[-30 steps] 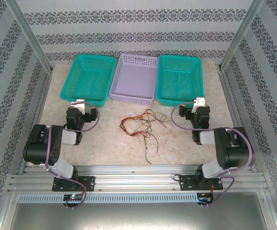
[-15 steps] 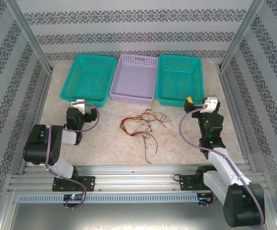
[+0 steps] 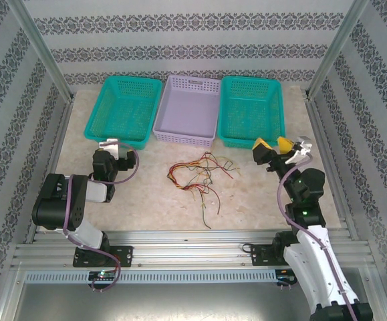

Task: Untangle the cables

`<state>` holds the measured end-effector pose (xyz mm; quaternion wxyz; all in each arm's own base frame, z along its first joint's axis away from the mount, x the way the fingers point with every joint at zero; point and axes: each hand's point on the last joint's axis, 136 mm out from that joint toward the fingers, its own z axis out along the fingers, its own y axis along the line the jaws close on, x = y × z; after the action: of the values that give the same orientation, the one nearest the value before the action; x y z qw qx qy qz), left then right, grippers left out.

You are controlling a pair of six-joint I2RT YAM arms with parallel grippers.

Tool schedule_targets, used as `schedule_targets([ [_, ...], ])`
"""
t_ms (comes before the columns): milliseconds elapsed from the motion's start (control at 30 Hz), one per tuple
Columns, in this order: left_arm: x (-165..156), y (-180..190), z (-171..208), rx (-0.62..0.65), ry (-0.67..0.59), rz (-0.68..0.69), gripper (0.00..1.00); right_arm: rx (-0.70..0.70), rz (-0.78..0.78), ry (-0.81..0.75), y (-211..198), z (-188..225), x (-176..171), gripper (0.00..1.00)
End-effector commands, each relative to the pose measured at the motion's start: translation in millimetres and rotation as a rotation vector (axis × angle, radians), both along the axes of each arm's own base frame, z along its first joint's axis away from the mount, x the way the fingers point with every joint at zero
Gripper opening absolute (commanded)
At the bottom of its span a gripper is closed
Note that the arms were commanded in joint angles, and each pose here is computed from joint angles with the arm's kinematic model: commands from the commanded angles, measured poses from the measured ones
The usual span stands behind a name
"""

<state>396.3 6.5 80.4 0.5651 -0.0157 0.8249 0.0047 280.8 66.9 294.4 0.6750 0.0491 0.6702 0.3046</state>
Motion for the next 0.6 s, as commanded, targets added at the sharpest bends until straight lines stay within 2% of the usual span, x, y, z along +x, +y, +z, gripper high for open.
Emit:
schedule_targets([
  [0,4,2,6,0.010,-0.014,-0.007,1.00,0.030,0.002,0.141,6,-18,3,0.98],
  [100,4,2,6,0.010,-0.014,-0.007,1.00,-0.130,-0.087,0.183,4,-33,2,0.98],
  [167,4,2,6,0.010,-0.014,-0.007,1.00,-0.140,-0.095,0.202,6,-38,3,0.98],
  [233,4,2,6,0.010,-0.014,-0.007,1.00,-0.160,-0.062,0.242,14,-43,4,0.98],
  [367,4,2,6,0.010,-0.014,-0.007,1.00,-0.308,-0.035,0.296,27,-52,9,0.98],
  [567,4,2,6,0.010,-0.014,-0.007,1.00,-0.342,-0.048,0.314,31,-63,11,0.98],
])
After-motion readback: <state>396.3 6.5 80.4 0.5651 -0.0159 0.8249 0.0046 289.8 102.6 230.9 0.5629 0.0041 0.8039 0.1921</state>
